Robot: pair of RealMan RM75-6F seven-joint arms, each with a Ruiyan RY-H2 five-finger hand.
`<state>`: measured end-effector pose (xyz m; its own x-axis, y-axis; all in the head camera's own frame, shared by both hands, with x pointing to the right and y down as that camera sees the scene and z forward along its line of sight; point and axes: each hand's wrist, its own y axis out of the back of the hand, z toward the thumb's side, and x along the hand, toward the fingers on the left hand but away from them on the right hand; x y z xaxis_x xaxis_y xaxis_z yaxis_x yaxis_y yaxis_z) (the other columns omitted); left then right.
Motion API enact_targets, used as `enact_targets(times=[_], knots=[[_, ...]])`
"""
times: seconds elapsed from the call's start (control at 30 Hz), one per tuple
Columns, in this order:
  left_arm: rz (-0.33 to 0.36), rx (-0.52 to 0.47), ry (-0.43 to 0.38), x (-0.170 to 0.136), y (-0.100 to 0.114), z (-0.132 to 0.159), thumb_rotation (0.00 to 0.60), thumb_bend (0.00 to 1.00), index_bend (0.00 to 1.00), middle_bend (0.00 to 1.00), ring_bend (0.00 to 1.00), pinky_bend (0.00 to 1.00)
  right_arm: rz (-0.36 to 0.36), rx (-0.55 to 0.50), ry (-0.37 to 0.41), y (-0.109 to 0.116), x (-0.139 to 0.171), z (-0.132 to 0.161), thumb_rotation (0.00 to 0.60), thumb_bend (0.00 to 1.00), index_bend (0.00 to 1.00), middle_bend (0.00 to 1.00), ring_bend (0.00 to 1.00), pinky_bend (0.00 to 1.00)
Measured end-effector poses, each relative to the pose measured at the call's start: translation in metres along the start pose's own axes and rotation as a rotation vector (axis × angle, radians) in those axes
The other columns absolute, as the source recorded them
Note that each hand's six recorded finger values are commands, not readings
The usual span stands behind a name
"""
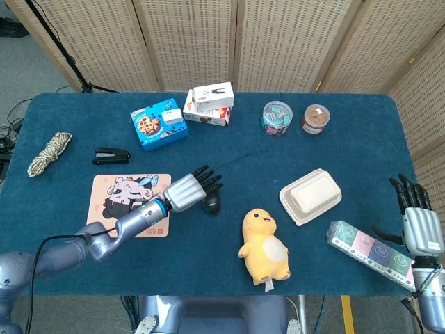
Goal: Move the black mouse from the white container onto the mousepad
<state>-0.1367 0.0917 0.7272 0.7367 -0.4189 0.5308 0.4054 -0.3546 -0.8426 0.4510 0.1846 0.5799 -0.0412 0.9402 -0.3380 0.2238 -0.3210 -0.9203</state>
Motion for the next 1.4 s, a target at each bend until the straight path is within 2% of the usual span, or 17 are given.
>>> enact_targets(times=[0.27,0.4,0.47,0.57,0.63,0.73,1.1,1.23,1.4], knots=[[-0.018,0.019,-0.032,0.017,-0.003,0.015,0.6,0.3,0.0,0.0,0.0,0.01,0.004,-0.009,-0.01,-0.001,-0.002,-0.001,0.6,0.0,0.0,0.0,0.0,0.0],[-0.026,0.026,-0.045,0.024,-0.004,0.022,0.6,0.32,0.02,0.01,0.02,0.14,0.005,-0.018,-0.013,0.001,-0.002,-0.002,0.6,0.0,0.0,0.0,0.0,0.0],[-0.025,0.026,-0.05,0.026,-0.003,0.025,0.6,0.34,0.12,0.07,0.1,0.24,0.003,-0.021,-0.014,0.001,-0.002,-0.002,0.6,0.0,0.0,0.0,0.0,0.0],[-0.018,0.034,-0.052,0.027,-0.002,0.026,0.6,0.36,0.3,0.24,0.24,0.36,0.001,-0.027,-0.014,0.003,-0.002,-0.002,0.6,0.0,0.0,0.0,0.0,0.0],[-0.011,0.036,-0.053,0.027,-0.002,0.028,0.6,0.37,0.4,0.33,0.31,0.4,-0.002,-0.028,-0.013,0.004,-0.002,-0.003,0.6,0.0,0.0,0.0,0.0,0.0],[-0.002,0.037,-0.051,0.027,-0.001,0.028,0.6,0.38,0.46,0.39,0.36,0.43,-0.001,-0.031,-0.012,0.005,-0.002,-0.003,0.6,0.0,0.0,0.0,0.0,0.0],[0.066,0.066,-0.046,0.014,0.01,0.017,0.6,0.39,0.47,0.4,0.37,0.43,-0.001,-0.029,-0.01,0.005,-0.001,-0.001,0.6,0.0,0.0,0.0,0.0,0.0],[0.125,0.113,-0.057,-0.006,0.017,0.003,0.6,0.38,0.47,0.4,0.37,0.43,0.0,-0.023,-0.009,0.004,-0.001,0.0,0.6,0.0,0.0,0.0,0.0,0.0],[0.172,0.161,-0.075,-0.046,0.016,-0.021,0.6,0.38,0.47,0.4,0.36,0.43,0.005,-0.015,-0.005,0.001,0.0,0.002,0.6,0.0,0.0,0.0,0.0,0.0]])
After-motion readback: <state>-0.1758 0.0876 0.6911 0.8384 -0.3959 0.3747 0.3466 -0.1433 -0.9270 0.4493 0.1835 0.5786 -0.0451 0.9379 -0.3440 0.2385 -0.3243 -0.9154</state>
